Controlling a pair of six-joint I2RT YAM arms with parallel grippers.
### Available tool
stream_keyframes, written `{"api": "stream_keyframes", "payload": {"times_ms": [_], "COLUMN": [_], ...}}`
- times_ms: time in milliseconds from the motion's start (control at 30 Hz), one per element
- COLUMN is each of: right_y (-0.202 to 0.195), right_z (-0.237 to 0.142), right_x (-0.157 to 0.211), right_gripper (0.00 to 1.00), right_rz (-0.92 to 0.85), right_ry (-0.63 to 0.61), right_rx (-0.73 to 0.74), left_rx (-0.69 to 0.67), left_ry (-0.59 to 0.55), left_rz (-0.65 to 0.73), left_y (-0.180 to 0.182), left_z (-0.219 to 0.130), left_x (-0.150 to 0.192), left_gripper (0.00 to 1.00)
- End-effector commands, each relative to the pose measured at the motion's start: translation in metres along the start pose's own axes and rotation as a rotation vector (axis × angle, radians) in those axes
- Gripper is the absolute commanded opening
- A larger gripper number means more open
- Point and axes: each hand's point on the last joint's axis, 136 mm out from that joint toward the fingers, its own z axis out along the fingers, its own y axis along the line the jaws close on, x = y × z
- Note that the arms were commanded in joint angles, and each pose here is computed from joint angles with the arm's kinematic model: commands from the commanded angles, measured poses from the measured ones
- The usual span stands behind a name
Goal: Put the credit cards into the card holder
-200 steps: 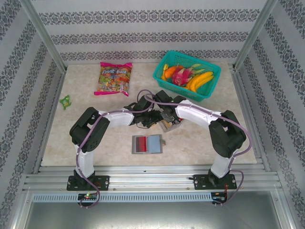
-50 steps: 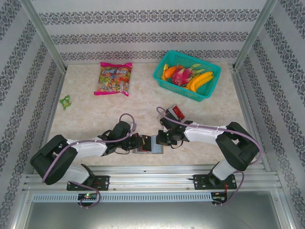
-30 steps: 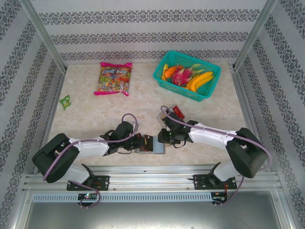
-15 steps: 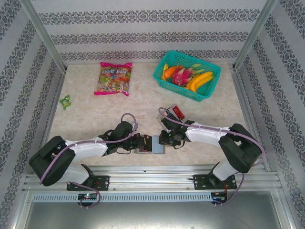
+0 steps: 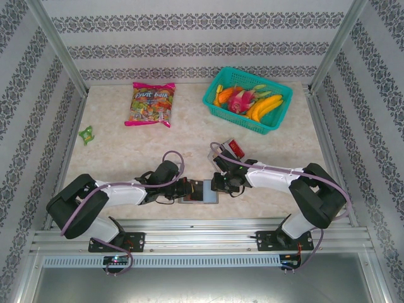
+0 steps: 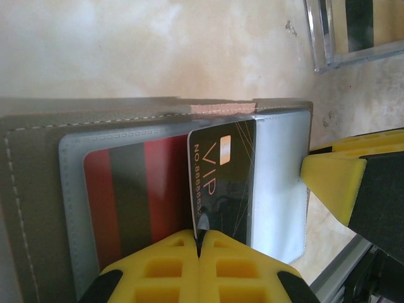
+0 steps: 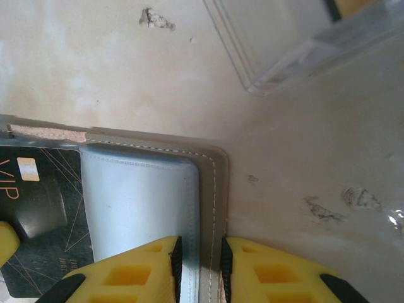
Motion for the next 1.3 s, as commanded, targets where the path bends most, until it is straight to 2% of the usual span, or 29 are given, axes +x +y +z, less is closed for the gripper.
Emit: {"api": "stream_keyframes", "payload": {"times_ms": [0, 267, 400, 500, 800, 1100, 1267], "right_y": [-0.013, -0.013, -0.012, -0.010, -0.011, -0.011, -0.012], "right_z": [0.019, 0.019, 0.021, 0.021, 0.022, 0.023, 0.023], "right_x": [0.017, 0.017, 0.018, 0.018, 0.019, 0.019, 0.019], "right_gripper": [0.26, 0.26, 0.26, 0.26, 0.26, 0.26, 0.25], "right_rz": [0.010, 0.014, 0.016, 0.016, 0.023, 0.020, 0.022], "right_ry": [0.058, 0.055, 0.059, 0.060, 0.062, 0.068, 0.068], "right_rx": [0.026, 0.027, 0.016, 0.012, 0.010, 0.012, 0.016], "left_rx": [0.010, -0.006, 0.005, -0.039, -0.056, 0.026, -0.006], "left_ry": [0.036, -0.008, 0.001, 0.005, -0.103, -0.089, -0.061], "left_rz": [0.045, 0.043, 0.057, 0.045, 0.036, 0.021, 0.016], "left_y": [-0.012, -0.005, -0.010, -0.003, 0.002, -0.011, -0.005], "left_z": [0.007, -0.011, -0.009, -0.009, -0.026, -0.012, -0.005], "left_x": [0.009, 0.011, 0.010, 0.012, 0.002, 0.001, 0.006], "left_gripper": [0.00, 0.00, 0.00, 0.00, 0.00, 0.00, 0.00]}}
